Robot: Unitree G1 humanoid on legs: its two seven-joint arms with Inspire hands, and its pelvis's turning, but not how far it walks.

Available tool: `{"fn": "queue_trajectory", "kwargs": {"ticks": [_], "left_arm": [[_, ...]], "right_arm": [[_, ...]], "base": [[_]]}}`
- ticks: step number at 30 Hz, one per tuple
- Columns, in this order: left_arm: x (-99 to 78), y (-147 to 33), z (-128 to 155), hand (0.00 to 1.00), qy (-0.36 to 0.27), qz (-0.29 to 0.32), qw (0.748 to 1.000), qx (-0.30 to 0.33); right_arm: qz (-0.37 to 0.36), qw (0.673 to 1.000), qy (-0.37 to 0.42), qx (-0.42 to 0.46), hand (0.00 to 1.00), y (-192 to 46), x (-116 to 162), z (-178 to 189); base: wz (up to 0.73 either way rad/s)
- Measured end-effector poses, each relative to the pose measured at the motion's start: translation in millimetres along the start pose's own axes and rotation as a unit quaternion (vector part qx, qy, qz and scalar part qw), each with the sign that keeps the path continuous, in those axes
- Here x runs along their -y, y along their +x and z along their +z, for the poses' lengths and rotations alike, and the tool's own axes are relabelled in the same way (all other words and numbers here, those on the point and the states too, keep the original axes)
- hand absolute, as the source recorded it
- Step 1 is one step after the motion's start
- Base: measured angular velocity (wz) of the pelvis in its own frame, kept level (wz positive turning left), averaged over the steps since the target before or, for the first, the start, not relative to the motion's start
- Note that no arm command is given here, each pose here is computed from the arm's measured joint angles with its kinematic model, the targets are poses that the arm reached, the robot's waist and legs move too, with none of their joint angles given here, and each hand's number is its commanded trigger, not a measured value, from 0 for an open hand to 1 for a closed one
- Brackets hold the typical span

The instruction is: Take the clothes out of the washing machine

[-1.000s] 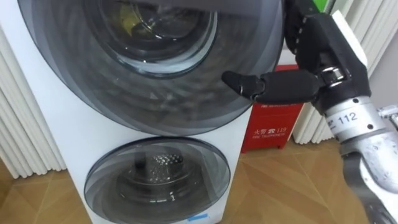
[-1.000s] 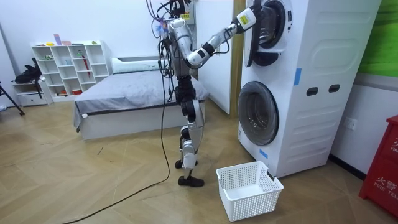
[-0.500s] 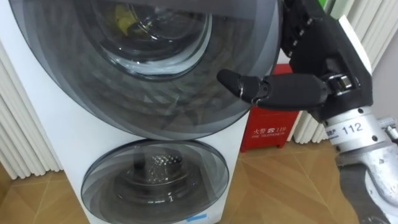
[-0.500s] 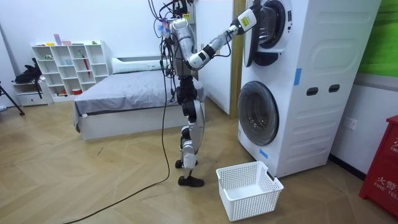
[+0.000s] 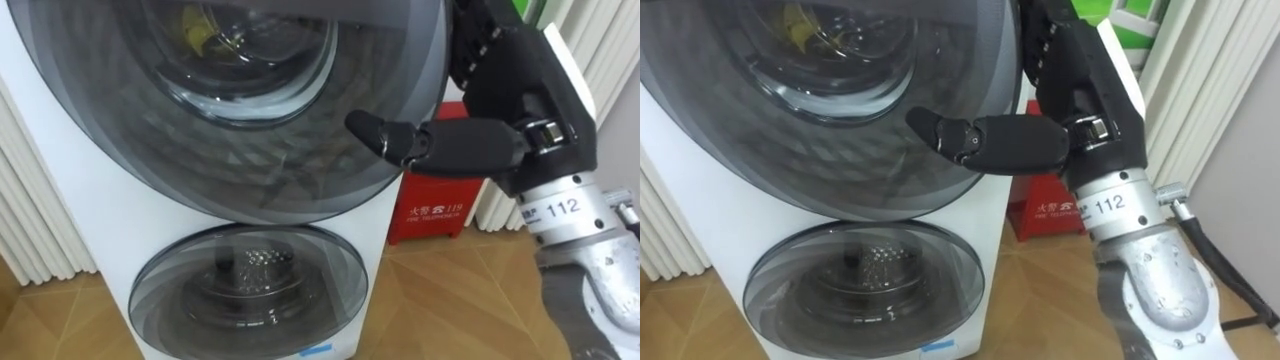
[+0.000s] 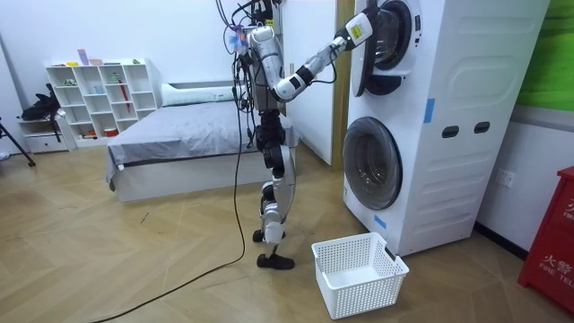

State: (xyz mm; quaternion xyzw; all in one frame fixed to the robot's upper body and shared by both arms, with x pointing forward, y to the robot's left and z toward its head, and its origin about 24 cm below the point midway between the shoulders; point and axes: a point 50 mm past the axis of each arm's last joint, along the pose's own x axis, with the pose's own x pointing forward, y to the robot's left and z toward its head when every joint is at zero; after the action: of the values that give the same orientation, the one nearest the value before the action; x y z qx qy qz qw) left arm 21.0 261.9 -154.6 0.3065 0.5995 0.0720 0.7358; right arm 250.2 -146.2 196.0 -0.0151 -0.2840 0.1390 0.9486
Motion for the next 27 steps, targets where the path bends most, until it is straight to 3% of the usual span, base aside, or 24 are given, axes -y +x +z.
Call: {"fn": "queue_trajectory", "kwargs": {"ticks": [11, 17, 27], "left_arm": [[-7.2, 2.5, 28, 0.00, 0.004, 0.023, 0.999, 0.047], [-17.6, 6.2, 58, 0.00, -0.006, 0.046, 0.995, 0.085], [-17.6, 5.9, 61, 0.00, -0.009, 0.045, 0.994, 0.096]], "right_arm": [[-0.006, 0.998, 0.057, 0.025, 0.00, -9, -5, -2], [-0.018, 0.996, 0.081, 0.037, 0.00, -11, -11, -8], [-0.018, 0.995, 0.087, 0.044, 0.00, -12, -13, -10]], "base": [[0.00], [0.01], [0.06]]}}
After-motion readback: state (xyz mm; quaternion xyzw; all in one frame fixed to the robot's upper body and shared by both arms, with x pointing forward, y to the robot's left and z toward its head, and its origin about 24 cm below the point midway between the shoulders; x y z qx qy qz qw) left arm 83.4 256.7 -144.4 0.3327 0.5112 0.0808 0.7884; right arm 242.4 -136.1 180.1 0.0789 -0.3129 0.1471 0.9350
